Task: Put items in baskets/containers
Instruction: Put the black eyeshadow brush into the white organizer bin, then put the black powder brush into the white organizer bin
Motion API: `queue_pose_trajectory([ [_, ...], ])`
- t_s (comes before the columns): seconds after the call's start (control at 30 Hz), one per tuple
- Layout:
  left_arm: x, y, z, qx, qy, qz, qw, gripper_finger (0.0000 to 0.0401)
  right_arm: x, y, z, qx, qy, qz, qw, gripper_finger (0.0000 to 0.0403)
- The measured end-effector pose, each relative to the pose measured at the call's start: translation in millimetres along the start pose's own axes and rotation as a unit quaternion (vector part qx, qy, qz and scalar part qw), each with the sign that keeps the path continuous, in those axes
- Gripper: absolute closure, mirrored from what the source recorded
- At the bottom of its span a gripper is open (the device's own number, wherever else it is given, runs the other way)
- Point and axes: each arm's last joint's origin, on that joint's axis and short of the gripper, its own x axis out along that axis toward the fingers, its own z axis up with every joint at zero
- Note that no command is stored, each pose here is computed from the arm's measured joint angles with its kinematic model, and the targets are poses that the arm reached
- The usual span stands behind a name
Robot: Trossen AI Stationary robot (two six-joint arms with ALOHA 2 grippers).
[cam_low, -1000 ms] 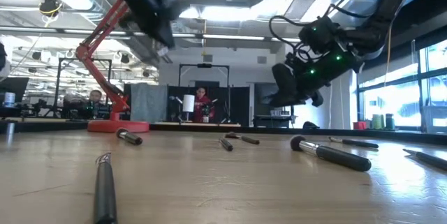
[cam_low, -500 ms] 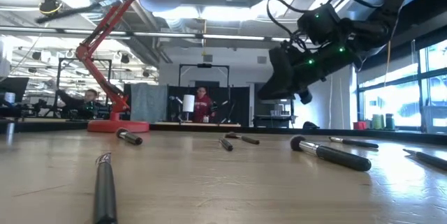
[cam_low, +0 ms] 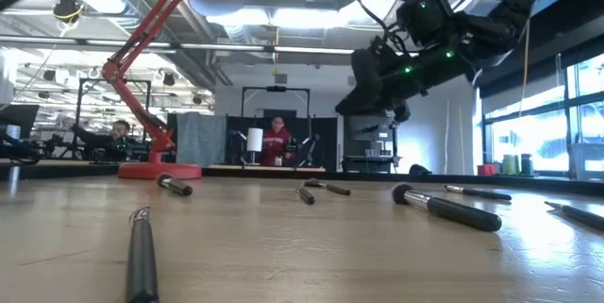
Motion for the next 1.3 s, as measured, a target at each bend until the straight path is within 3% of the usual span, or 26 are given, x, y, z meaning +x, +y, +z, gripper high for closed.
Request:
queue_pose_trajectory([
  [0.17,3.8,-4.9,-16.7,0.041,0.036,0.02,0.998,0.0397,1.5,1.3,4.5,-0.009,-0.006,0.003,1.0,0.0329],
  [0.4,2.9,-2.0,-25.7,-0.029,0.066,0.049,0.996,0.0398,1.8,1.9,5.5,-0.003,-0.007,0.007,1.0,0.0329],
  [0.63,2.0,-1.1,-31.8,-0.047,0.174,0.076,0.981,0.0374,1.5,3.6,4.9,0.007,-0.004,0.013,1.0,0.0329],
  [0.83,3.5,5.4,-28.6,-0.076,0.167,0.1,0.978,0.0343,-0.2,10.7,1.9,-0.004,0.004,0.024,1.0,0.0329],
  [1.0,15.7,20.1,-7.2,-0.112,0.168,0.142,0.969,0.0317,-1.7,16.5,0.5,-0.015,0.006,0.034,0.999,0.0329],
  [1.17,39.2,37.9,13.3,-0.141,0.206,0.197,0.948,0.0292,-2.2,19.2,-0.2,-0.013,0.012,0.058,0.998,0.0329],
  [1.3,66.8,55.2,18.6,-0.194,0.254,0.272,0.908,0.0273,-2.3,19.1,-1.4,-0.002,0.019,0.06,0.998,0.0329],
])
